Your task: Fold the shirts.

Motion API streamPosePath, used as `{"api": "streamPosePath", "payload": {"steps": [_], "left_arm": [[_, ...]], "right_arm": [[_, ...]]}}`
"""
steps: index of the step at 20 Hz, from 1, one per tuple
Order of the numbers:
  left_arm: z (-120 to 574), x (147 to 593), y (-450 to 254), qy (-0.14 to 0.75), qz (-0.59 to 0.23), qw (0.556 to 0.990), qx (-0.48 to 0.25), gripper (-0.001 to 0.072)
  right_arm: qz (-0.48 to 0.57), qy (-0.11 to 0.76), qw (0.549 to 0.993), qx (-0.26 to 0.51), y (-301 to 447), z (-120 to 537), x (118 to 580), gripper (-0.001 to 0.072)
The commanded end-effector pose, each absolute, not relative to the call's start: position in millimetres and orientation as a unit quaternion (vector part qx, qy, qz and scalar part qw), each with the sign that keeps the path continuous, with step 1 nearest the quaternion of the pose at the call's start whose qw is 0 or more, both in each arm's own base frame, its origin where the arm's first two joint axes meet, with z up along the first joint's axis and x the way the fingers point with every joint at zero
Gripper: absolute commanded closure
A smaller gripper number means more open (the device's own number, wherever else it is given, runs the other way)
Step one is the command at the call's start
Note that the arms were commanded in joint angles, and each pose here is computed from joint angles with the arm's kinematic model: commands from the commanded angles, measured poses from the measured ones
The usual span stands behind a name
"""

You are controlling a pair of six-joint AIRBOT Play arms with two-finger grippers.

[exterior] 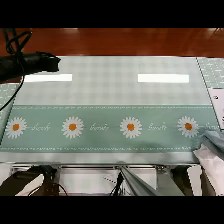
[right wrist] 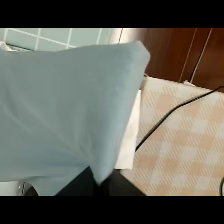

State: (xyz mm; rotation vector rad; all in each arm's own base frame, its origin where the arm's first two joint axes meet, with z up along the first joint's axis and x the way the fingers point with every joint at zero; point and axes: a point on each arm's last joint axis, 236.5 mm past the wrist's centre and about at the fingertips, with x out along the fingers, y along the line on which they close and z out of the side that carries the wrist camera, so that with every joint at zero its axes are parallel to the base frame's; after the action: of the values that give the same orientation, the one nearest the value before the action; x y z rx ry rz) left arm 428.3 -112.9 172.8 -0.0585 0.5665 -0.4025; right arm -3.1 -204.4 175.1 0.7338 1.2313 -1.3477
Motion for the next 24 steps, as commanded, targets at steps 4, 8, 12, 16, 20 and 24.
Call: {"api": "streamPosePath", "payload": {"steps": [4,8,12,16,20,24], "left_arm": [[185.8,447.7,-76.0,0.240,-0.148,0.959,-0.030,0.0683],[187.4,450.1,-67.2,0.236,-0.137,0.962,-0.032,0.0683],[191.7,453.0,-65.0,0.225,-0.132,0.965,-0.032,0.0683],[190.6,452.5,-64.7,0.227,-0.133,0.964,-0.027,0.0682],[170.4,437.5,-74.1,0.273,-0.162,0.948,0.000,0.0586],[135.3,416.2,-94.9,0.359,-0.182,0.914,-0.053,0.0237]], "right_arm": [[-0.604,0.527,0.523,0.290,-202.9,184.4,-27.7,0.0673],[-0.595,0.529,0.532,0.289,-202.6,183.3,-23.6,0.0279],[-0.593,0.526,0.538,0.286,-200.8,184.8,-22.5,0.0211],[-0.588,0.499,0.580,0.262,-220.5,189.6,-6.8,0.0271],[-0.455,0.419,0.762,0.191,-248.5,208.8,94.4,0.0302],[-0.269,0.390,0.835,0.281,-224.4,190.2,194.0,0.0312]]}}
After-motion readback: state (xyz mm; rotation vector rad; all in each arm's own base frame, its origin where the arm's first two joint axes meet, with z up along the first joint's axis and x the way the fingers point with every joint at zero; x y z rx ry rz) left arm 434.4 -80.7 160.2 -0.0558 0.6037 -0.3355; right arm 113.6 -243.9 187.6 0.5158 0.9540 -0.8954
